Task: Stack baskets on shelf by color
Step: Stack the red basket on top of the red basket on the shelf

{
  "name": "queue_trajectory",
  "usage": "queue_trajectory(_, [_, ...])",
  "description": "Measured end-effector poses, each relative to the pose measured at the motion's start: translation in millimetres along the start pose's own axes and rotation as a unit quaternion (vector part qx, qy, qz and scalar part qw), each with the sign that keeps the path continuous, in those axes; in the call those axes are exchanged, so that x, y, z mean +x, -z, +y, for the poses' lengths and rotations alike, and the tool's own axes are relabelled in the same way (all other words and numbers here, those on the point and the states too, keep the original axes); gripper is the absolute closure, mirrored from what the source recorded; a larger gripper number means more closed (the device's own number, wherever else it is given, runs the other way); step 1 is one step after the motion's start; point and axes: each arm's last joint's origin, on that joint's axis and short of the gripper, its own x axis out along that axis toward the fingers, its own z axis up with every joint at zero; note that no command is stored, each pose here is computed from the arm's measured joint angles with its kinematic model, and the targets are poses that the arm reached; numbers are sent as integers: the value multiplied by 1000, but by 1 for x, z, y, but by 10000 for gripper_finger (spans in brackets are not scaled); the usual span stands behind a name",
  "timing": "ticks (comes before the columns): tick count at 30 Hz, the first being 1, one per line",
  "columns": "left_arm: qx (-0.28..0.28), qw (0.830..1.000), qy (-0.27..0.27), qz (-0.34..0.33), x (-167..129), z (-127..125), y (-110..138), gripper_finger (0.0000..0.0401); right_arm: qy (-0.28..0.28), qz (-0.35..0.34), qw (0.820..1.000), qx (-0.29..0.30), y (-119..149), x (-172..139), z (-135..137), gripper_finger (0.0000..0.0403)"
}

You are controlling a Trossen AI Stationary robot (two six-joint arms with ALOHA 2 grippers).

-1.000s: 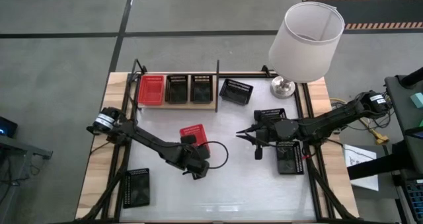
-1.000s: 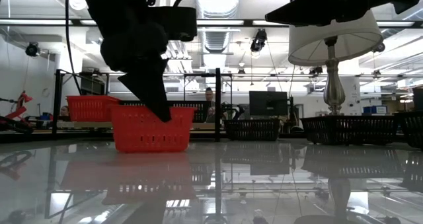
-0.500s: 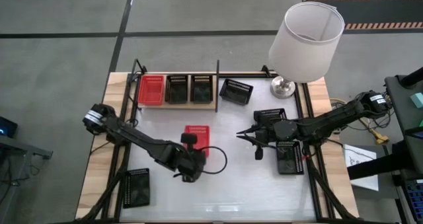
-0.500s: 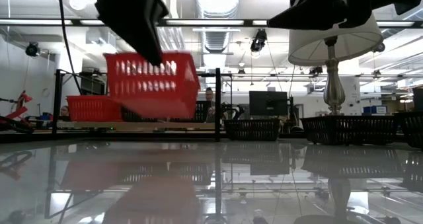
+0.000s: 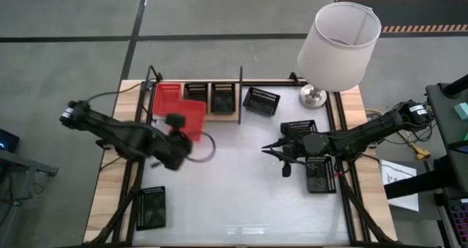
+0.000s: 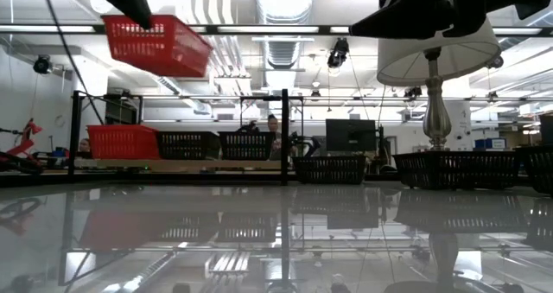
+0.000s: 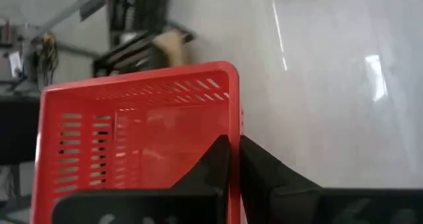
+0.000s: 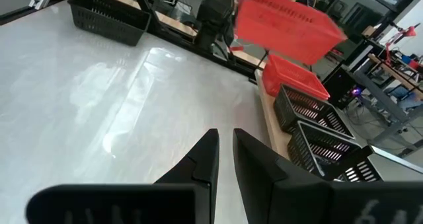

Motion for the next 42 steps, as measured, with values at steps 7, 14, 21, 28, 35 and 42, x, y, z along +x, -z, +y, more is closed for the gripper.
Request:
queue_trajectory(7, [-36, 999, -37, -2, -6, 38, 54, 401, 0, 0, 1000, 0, 0, 0, 0, 364])
queue_trajectory(14, [-41, 997, -69, 15, 5, 53, 93, 401, 0, 0, 1000, -1, 0, 0, 0, 364])
queue_trajectory(21, [-41, 994, -75, 65, 20, 59, 115, 401, 0, 0, 1000, -3, 0, 0, 0, 364])
queue_trajectory(28, [-13, 992, -69, 103, 39, 66, 113, 401, 0, 0, 1000, -2, 0, 0, 0, 364])
queue_trajectory(35, [3, 987, -64, 147, 57, 78, 112, 401, 0, 0, 1000, -2, 0, 0, 0, 364])
queue_trajectory(42, [-16, 986, -23, 165, 70, 88, 118, 401, 0, 1, 1000, -2, 0, 0, 0, 364])
